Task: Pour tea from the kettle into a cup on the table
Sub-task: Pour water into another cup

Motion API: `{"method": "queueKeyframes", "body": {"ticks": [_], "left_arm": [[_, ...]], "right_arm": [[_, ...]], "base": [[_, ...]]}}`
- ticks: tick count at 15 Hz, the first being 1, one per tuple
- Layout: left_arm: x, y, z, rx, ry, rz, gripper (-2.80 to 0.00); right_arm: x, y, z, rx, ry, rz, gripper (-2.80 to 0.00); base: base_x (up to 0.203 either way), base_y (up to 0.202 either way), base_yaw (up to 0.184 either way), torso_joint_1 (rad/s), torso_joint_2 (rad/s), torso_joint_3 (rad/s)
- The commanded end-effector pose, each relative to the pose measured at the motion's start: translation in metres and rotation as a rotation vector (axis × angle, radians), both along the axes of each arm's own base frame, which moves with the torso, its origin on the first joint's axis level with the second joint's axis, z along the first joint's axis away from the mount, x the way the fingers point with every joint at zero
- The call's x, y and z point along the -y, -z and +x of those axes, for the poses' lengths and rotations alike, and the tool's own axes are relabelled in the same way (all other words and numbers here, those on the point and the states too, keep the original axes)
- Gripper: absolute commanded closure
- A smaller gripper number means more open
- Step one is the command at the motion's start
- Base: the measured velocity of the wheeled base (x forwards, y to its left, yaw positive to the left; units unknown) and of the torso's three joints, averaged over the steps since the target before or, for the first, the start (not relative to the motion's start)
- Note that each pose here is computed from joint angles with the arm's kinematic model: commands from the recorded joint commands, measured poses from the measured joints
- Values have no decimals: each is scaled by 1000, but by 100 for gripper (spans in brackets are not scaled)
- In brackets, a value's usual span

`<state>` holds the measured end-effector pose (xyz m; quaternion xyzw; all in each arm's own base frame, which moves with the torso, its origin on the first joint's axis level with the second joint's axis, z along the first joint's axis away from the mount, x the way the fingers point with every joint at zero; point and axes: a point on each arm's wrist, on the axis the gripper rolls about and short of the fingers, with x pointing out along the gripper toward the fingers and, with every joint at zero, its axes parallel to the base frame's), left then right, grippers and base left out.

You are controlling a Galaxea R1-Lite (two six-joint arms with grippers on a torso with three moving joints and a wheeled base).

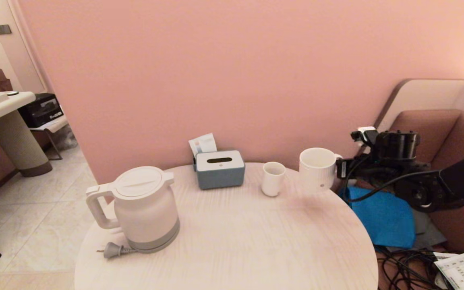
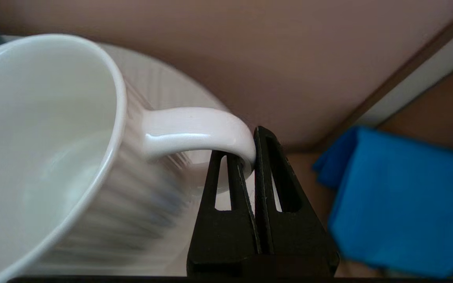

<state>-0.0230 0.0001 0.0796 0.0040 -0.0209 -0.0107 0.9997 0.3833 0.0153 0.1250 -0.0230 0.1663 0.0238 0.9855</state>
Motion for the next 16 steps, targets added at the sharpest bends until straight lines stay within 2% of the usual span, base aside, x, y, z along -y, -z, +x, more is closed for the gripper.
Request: {"method": "queueKeyframes", "body": {"ticks": [1, 4, 6, 10, 16], "left_arm": [[0, 0, 0, 0, 0, 0, 0], [0, 0, 0, 0, 0, 0, 0], [0, 0, 0, 1, 0, 0, 0], [0, 0, 0, 0, 0, 0, 0], [0, 0, 0, 0, 0, 0, 0]], "right_arm": [[3, -10, 10, 34, -6, -42, 0], [2, -15, 19, 47, -43, -155, 0], [-1, -19, 22, 47, -63, -194, 0], [-9, -29, 27, 40, -77, -225, 0], [-29, -22, 38, 41, -82, -238, 0]], "base": [[0, 0, 0, 0, 0, 0], [0, 0, 0, 0, 0, 0], [0, 0, 0, 0, 0, 0], [0, 0, 0, 0, 0, 0], [0, 0, 0, 0, 0, 0]]}}
